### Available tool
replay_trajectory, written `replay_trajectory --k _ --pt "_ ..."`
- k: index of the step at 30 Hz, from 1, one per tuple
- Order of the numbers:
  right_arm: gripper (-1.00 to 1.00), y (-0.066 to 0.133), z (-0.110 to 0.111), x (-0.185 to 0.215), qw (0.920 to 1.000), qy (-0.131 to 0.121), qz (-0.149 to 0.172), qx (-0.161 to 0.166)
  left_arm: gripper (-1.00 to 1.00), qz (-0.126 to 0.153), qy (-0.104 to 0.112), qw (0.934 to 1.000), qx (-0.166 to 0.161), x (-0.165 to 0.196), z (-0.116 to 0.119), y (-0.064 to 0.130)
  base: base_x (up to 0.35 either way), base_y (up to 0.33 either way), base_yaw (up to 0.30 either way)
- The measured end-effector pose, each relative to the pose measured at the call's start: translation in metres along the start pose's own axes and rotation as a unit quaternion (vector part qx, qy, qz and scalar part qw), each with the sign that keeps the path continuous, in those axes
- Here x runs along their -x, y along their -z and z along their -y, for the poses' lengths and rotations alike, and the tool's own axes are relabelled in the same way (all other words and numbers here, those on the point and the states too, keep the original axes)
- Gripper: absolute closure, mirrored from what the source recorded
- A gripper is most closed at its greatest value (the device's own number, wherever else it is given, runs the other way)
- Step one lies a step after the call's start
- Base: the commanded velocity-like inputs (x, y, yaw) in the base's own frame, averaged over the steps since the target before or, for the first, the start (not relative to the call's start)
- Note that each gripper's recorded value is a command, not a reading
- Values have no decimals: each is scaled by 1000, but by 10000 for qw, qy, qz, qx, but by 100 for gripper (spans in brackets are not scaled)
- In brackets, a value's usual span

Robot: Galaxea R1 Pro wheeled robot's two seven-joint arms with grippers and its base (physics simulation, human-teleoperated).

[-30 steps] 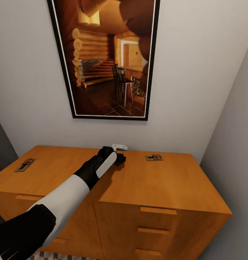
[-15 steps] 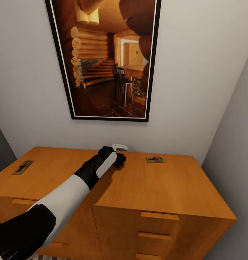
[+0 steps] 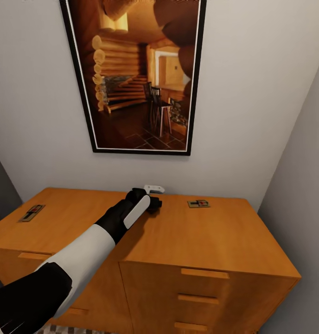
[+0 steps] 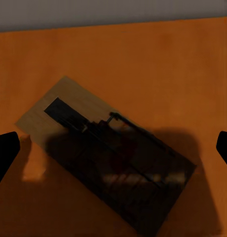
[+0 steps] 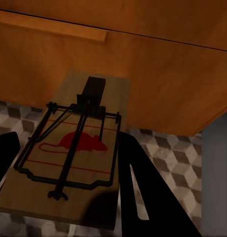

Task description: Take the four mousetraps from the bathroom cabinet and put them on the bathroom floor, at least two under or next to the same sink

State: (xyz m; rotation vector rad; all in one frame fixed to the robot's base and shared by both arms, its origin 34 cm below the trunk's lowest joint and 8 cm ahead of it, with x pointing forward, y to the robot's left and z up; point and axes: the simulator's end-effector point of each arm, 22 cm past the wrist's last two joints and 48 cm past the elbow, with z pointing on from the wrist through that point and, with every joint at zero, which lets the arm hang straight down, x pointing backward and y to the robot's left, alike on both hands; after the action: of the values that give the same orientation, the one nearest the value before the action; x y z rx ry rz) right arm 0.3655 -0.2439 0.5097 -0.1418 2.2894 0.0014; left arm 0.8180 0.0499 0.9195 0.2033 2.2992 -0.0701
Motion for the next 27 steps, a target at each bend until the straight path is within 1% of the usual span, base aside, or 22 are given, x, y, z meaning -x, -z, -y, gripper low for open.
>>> replay_trajectory --k 27 --pt "100 0 0 0 10000 0 0 5 -100 -17 1 10000 19 -1 -2 -1 -10 0 0"
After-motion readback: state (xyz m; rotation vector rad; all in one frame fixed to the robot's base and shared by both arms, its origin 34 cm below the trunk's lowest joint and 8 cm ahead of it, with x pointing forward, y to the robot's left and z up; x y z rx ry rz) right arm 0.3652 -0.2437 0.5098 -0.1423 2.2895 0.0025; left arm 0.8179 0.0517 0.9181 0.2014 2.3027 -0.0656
